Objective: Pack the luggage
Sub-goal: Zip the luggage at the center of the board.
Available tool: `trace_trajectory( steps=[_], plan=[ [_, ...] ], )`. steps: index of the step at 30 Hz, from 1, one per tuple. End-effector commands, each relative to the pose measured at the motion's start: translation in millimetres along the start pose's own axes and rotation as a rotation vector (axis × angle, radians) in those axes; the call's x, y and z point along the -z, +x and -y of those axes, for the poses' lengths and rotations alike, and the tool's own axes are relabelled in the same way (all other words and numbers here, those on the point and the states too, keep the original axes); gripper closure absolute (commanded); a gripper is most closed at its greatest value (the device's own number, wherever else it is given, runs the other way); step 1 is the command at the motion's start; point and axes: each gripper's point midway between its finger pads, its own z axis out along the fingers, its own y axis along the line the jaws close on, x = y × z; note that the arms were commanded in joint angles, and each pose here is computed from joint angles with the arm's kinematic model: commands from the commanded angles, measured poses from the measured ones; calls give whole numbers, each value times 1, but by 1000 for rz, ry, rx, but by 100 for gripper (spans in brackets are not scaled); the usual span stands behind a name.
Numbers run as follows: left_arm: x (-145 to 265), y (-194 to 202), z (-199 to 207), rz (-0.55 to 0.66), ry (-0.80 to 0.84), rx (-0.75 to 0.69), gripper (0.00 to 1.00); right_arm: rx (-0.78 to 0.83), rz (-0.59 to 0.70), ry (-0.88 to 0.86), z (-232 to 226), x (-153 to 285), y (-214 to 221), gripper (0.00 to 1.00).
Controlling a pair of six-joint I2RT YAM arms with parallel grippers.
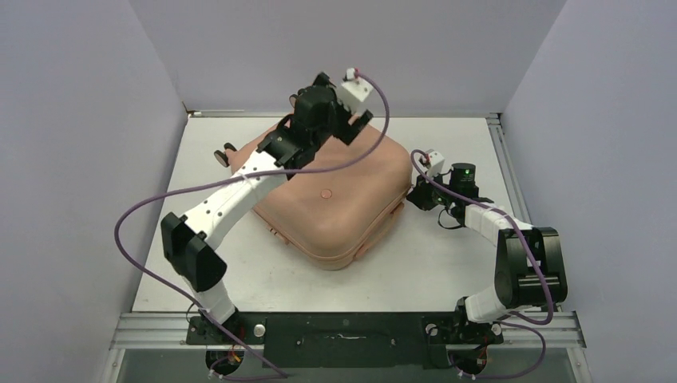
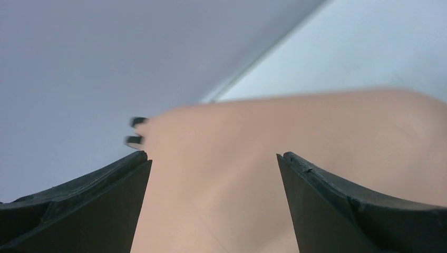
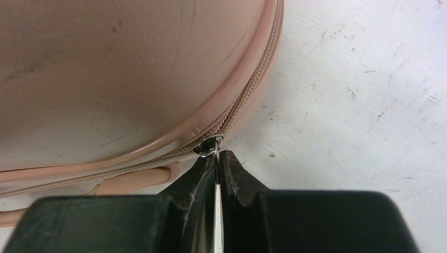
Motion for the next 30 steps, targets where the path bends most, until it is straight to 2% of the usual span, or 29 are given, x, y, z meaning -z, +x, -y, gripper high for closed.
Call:
trace_trajectory(
  steps=[1, 3, 7, 10, 14, 17, 20, 24, 25, 30],
  plan=[
    [-42, -49, -77, 167, -328, 122, 4, 42, 136, -57, -9, -2, -41, 95],
    [-68, -56, -89, 200, -430, 87, 4, 38, 133, -63, -10, -3, -38, 95],
    [-127, -55, -94, 230, -533, -13, 4, 43, 134, -65, -10, -2, -37, 95],
    [-169, -39, -92, 205, -572, -72, 4, 49, 138, -68, -12, 1, -36, 95],
    [-202, -18, -79, 194, -566, -172, 4, 45, 144, -63, -12, 3, -34, 95],
    [-214, -1, -58, 164, -449, -230, 4, 39, 163, -17, -5, 5, -37, 95],
    [-221, 12, -29, 153, -276, -278, 4, 35, 183, 35, 3, 8, -40, 95],
    [-224, 41, 11, 74, 1, -343, 1, 40, 207, 127, 19, 11, -44, 95],
    [-222, 42, 18, 71, 57, -344, 5, 42, 213, 150, 24, 13, -47, 95],
    [-212, 65, 44, 22, 241, -367, 12, 26, 241, 267, 51, 21, -57, 95]
  ],
)
